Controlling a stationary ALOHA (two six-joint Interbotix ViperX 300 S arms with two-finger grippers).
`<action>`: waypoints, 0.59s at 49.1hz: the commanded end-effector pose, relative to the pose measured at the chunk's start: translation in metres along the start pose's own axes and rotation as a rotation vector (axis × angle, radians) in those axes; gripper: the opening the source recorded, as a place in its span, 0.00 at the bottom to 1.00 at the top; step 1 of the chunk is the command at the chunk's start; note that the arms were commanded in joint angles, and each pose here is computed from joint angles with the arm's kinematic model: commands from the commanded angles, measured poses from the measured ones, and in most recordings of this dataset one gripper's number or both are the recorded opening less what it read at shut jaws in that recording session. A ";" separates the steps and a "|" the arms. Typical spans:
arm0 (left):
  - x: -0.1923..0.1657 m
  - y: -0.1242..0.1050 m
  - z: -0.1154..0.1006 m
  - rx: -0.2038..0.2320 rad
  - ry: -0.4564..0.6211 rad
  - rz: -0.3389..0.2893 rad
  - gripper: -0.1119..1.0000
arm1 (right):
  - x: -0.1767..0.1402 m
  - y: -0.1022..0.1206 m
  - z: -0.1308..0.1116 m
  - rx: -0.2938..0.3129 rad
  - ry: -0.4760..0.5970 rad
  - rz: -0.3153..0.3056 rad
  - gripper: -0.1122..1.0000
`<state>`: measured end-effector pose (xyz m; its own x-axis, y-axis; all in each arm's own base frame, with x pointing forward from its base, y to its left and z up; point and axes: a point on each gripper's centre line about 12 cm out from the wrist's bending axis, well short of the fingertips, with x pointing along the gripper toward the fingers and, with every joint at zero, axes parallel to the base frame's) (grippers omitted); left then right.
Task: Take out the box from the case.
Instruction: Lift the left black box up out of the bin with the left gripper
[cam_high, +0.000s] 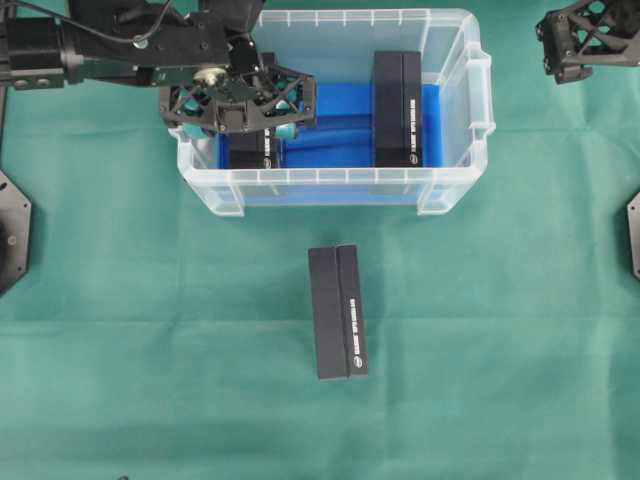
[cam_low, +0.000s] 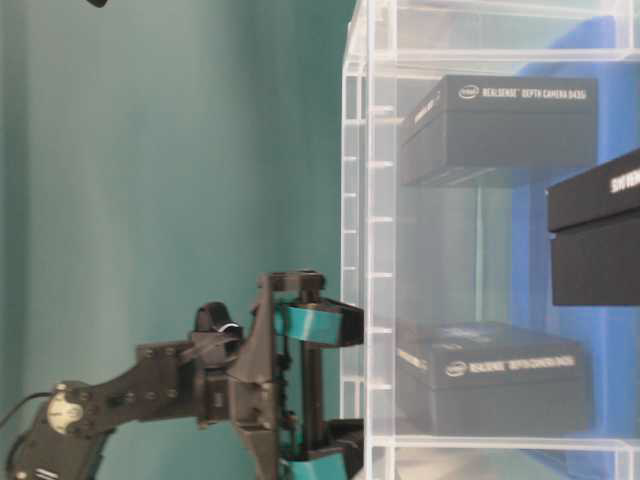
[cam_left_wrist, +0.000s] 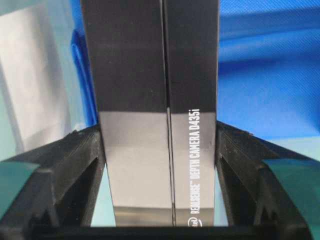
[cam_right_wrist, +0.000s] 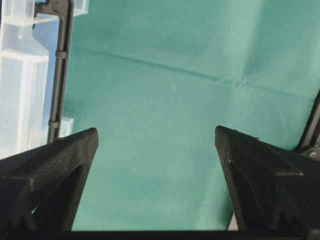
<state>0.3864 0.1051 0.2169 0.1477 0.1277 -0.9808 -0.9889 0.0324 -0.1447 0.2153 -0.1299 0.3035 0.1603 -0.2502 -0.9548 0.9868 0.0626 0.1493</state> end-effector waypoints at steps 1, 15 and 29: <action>-0.038 -0.011 -0.002 0.009 -0.014 -0.085 0.65 | -0.007 0.001 0.001 0.002 -0.014 0.024 0.92; -0.087 -0.021 0.000 0.017 -0.020 -0.101 0.65 | -0.007 0.001 0.001 0.001 -0.012 0.025 0.92; -0.144 -0.016 0.004 0.002 -0.028 -0.119 0.65 | -0.007 0.002 0.001 0.000 -0.016 0.033 0.92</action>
<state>0.3894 0.0952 0.3232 0.1911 0.1384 -0.9718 -0.9815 0.0419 -0.1870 0.2159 -0.1300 0.3036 0.1650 -0.2507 -0.9539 0.9860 0.0634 0.1539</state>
